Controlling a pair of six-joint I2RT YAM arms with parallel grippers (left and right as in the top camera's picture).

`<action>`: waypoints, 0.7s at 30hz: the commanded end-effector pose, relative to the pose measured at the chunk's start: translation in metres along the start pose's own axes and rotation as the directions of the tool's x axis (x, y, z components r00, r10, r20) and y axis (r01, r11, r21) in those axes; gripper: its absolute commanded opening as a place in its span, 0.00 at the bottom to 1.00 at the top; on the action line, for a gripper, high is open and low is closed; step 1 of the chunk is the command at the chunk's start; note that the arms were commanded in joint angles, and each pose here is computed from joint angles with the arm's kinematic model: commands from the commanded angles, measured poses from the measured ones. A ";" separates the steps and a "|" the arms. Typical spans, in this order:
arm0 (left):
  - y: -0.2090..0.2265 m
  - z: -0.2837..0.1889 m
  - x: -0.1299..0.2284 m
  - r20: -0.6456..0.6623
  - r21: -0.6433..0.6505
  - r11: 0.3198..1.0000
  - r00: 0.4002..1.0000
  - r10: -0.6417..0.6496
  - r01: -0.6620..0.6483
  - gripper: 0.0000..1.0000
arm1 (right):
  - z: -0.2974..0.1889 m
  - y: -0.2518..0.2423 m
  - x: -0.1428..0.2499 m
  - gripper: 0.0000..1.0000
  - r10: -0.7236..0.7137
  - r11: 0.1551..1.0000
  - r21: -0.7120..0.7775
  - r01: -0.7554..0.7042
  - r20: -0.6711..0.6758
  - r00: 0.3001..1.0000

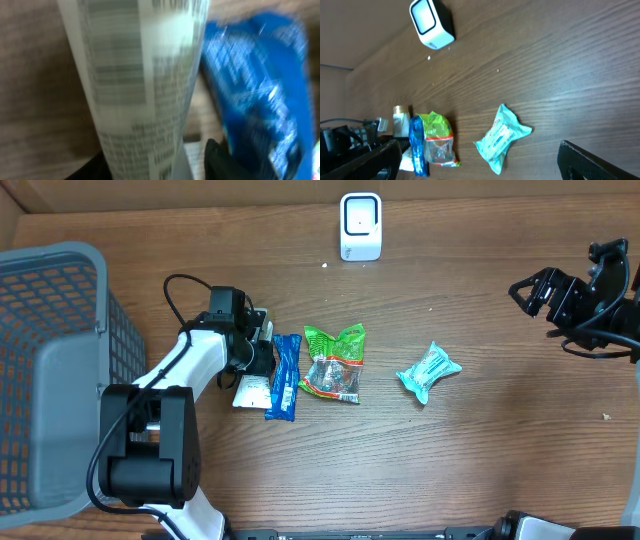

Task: Scan the item barcode
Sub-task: 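Raise the left gripper up and move the right gripper toward the wipes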

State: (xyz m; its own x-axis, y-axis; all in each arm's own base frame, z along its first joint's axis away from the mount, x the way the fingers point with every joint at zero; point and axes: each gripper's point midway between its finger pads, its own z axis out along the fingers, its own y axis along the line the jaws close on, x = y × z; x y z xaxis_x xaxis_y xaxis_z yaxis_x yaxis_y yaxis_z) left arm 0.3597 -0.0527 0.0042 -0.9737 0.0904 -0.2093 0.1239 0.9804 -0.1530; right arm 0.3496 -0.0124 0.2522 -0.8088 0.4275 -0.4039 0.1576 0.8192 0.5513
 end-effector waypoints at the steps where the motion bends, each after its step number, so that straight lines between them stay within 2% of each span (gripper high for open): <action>1: 0.006 -0.015 -0.005 -0.044 0.014 0.993 0.992 -0.116 0.117 0.50 | -0.001 -0.002 0.001 1.00 0.010 1.000 0.009 -0.010 -0.011 1.000; 6: 0.010 -0.085 -0.044 -0.030 -0.009 0.990 0.989 -0.144 0.143 0.62 | 0.018 -0.015 0.021 1.00 0.073 0.997 0.033 -0.070 -0.119 0.990; 8: 0.007 -0.123 -0.065 0.016 -0.009 0.990 0.990 -0.141 0.141 0.73 | 0.028 -0.018 0.031 0.98 0.086 0.996 0.038 -0.081 -0.162 0.983; 11: -0.002 -0.174 -0.089 0.096 0.007 0.992 0.987 -0.129 0.129 1.00 | 0.040 -0.018 0.043 0.98 0.087 0.996 0.039 -0.081 -0.212 0.973; 16: -0.021 -0.256 -0.112 0.240 0.025 0.994 0.965 -0.107 0.104 1.00 | 0.065 -0.013 0.062 0.98 0.101 0.994 0.061 -0.087 -0.298 0.949; 21: -0.041 -0.313 -0.108 0.328 0.030 0.997 0.942 -0.074 0.068 1.00 | 0.094 -0.011 0.081 0.88 0.118 0.992 0.093 -0.090 -0.349 0.930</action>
State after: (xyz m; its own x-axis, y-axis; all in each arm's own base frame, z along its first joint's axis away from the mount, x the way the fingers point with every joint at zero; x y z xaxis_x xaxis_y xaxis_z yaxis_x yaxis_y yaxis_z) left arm 0.4061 -0.0379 0.3043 -0.8969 -0.0420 -0.4403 0.0425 0.9827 -0.1805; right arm 0.3397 0.0406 0.1616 -0.9306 0.3487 -0.1115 0.2393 0.8098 0.5357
